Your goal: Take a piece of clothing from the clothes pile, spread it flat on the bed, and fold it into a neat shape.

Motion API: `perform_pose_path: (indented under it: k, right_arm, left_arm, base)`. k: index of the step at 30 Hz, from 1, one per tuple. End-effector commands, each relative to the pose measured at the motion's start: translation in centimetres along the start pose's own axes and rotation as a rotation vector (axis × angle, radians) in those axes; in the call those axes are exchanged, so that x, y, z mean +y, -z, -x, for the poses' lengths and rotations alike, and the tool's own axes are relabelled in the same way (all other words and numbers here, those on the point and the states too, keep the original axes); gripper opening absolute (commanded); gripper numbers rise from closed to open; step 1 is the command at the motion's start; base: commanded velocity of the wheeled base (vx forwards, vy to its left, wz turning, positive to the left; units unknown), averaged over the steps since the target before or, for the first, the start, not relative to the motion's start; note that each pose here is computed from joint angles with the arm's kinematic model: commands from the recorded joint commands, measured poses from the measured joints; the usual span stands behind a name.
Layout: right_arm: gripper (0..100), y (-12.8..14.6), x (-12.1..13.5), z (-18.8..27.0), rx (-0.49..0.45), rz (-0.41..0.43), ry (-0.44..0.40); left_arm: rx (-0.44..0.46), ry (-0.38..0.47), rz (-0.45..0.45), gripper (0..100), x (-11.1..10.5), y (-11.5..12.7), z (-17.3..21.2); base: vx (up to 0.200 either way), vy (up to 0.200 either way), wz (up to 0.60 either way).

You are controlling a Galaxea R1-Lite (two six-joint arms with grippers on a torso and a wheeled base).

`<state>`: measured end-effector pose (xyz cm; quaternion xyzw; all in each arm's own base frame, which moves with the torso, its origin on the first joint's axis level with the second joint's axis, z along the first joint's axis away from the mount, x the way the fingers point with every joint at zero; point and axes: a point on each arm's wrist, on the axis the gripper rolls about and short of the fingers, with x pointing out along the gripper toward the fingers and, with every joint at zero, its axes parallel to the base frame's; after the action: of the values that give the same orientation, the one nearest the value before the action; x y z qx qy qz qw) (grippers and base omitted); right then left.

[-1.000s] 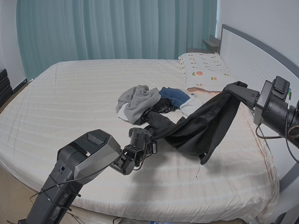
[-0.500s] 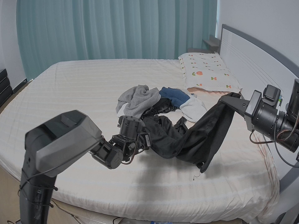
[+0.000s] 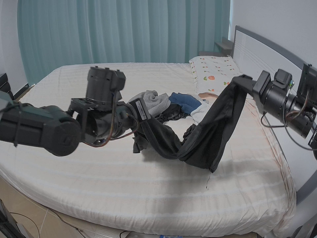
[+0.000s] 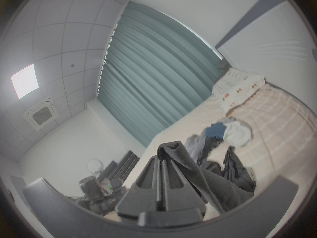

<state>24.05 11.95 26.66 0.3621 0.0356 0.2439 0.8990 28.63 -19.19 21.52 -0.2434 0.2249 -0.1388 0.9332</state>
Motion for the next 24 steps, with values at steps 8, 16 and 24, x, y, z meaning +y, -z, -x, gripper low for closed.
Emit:
perform_pose_path:
  k: [8,16,24]
  right_arm:
    - [0,1.4,-2.2,0.4,0.018,0.056,0.110]
    - [0,2.7,-3.5,0.8,0.066,0.051,0.157]
    - [0,3.0,-3.6,0.4,0.075,0.051,0.160]
  left_arm:
    - [0.028,-0.009,0.123,0,1.6,1.0,4.3]
    - [0.070,-0.044,0.185,0,2.7,2.5,4.4]
    - [0.079,-0.055,0.190,0,3.0,2.9,4.2]
  base:
    - [0.000,0.000,0.00]
    - [-0.100,0.000,0.00]
    - [-0.050,0.000,0.00]
